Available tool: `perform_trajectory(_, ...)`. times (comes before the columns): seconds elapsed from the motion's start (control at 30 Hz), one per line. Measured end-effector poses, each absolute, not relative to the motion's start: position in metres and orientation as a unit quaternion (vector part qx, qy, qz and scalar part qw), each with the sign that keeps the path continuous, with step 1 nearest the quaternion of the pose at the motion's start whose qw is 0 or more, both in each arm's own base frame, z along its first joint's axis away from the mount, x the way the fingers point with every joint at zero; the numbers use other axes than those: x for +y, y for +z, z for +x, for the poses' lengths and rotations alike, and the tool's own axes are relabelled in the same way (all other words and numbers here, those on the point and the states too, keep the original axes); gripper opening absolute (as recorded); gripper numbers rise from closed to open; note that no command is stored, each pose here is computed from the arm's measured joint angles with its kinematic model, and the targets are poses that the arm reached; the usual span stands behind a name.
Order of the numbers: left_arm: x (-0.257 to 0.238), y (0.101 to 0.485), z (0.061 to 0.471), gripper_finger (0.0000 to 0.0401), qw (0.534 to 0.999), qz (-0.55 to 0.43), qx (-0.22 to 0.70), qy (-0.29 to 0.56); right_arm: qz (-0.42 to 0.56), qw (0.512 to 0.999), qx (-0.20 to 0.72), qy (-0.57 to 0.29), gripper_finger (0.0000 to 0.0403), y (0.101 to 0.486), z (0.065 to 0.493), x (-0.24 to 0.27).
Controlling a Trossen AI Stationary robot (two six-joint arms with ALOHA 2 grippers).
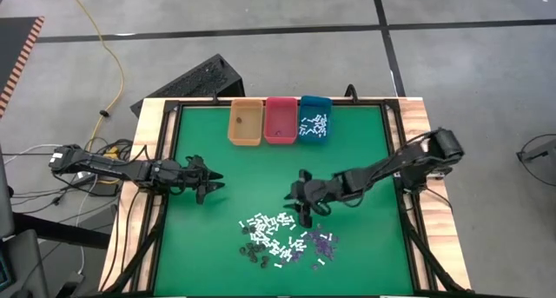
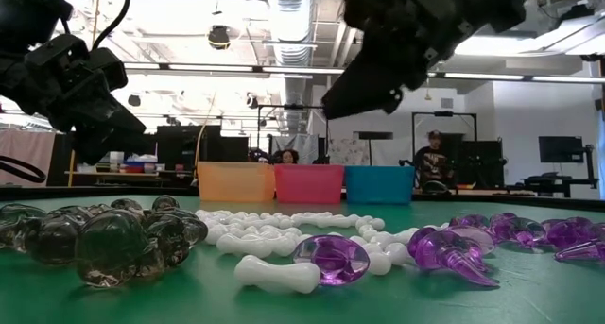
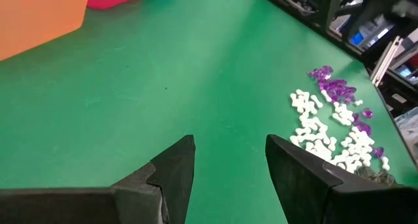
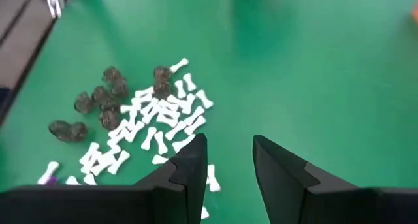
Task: Sort Halloween decoration
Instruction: Put the white bone toy into the blue bin
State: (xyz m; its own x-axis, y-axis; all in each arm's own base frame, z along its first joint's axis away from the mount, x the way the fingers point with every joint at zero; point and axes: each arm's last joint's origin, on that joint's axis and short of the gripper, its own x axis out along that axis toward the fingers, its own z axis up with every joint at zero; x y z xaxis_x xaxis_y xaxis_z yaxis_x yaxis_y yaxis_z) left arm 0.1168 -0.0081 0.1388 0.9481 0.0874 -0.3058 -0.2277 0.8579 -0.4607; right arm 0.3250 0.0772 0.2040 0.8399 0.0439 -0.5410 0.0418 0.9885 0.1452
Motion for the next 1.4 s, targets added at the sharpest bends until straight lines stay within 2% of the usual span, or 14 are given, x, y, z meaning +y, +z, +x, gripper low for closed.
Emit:
perform_trajectory(0.33,-0.008,0.138,0.117,0.0179,0.953,-0.253,0.144,0.083,0.029,0.928,0.371,0.005,0.0153,0.174,0.368,0.092)
perform_trajectory(0.63,-0.008,0.137,0.117,0.0179,0.953,-0.252,0.148,0.083,0.026,0.896,0.442,0.021,0.0153,0.146,0.368,0.096)
perform_trajectory(0.97,-0.008,0.137,0.117,0.0179,0.953,-0.250,0.148,0.083,0.021,0.896,0.444,0.005,0.0149,0.145,0.368,0.093)
perform_trajectory(1.13,-0.008,0.137,0.117,0.0179,0.954,-0.248,0.148,0.084,0.021,0.896,0.443,0.002,0.0123,0.145,0.369,0.091)
perform_trajectory(1.4,-0.008,0.137,0.117,0.0179,0.954,-0.247,0.148,0.084,0.020,0.896,0.443,0.001,0.0060,0.145,0.369,0.091)
